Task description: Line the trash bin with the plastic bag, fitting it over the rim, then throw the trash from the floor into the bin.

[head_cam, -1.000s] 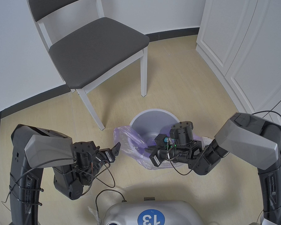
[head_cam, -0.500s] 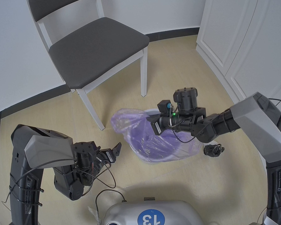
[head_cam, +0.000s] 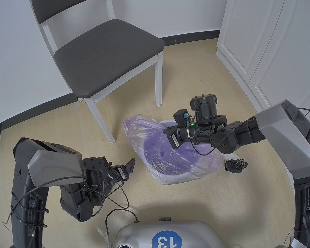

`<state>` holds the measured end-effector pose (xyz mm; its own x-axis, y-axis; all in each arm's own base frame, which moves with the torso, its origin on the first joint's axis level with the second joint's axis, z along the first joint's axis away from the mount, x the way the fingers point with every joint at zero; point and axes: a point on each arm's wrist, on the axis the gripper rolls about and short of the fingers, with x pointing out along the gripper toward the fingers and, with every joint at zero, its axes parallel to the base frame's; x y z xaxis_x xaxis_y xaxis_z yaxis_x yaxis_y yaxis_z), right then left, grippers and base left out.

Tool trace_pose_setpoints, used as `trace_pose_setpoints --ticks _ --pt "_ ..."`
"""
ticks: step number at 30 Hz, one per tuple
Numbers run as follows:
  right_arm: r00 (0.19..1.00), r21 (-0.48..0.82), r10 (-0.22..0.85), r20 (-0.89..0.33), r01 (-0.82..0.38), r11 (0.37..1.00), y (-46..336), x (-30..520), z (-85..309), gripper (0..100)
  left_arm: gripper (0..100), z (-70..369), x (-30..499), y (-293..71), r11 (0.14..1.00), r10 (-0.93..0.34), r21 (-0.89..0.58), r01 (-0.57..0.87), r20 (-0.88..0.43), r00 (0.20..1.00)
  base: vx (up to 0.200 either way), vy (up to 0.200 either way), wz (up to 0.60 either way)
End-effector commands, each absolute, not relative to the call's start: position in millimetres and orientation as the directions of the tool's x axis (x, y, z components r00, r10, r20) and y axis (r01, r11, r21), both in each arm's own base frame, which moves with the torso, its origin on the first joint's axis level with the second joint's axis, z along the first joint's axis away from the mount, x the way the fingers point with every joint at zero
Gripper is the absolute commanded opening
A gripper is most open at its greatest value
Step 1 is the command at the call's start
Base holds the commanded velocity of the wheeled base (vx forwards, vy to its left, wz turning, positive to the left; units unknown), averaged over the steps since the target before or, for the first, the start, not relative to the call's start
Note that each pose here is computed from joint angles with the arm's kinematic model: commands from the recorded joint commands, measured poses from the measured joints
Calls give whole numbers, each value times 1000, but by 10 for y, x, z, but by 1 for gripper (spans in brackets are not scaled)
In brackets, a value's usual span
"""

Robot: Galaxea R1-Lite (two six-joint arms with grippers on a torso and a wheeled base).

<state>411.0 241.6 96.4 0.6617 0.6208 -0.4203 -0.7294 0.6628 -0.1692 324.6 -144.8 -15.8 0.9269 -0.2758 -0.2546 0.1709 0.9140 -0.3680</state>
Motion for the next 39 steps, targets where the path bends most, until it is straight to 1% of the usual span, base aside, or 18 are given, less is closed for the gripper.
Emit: trace_pose_setpoints --ticks 1,6,9,18,31,36,39 --pt "642 -179 628 -441 -748 639 2403 3905 927 0 100 -113 3245 -1451 912 -271 -372 173 -232 934 0 0 0" --pt "629 -189 644 -435 -763 618 2465 3756 783 0 100 -113 3245 -1451 912 -271 -372 173 -232 934 0 0 0" --pt "613 -189 645 -457 -775 603 2535 3633 692 0 100 -108 3243 -1456 912 -273 -372 175 -230 934 0 0 0" --pt "564 -177 669 -484 -812 556 2717 3385 617 0 100 -86 3237 -1471 910 -276 -373 180 -224 934 0 0 0" --pt "596 -197 679 -429 -795 573 2661 3410 912 0 100 134 3155 -1447 901 -293 -383 205 -187 938 0 0 0" --pt "561 -173 659 -501 -811 559 2660 3345 795 0 100 266 3080 -1443 894 -308 -387 225 -167 937 0 0 0" --pt "570 -183 637 -519 -802 569 2694 3396 678 0 100 308 3062 -1457 891 -314 -389 234 -156 936 0 0 0"
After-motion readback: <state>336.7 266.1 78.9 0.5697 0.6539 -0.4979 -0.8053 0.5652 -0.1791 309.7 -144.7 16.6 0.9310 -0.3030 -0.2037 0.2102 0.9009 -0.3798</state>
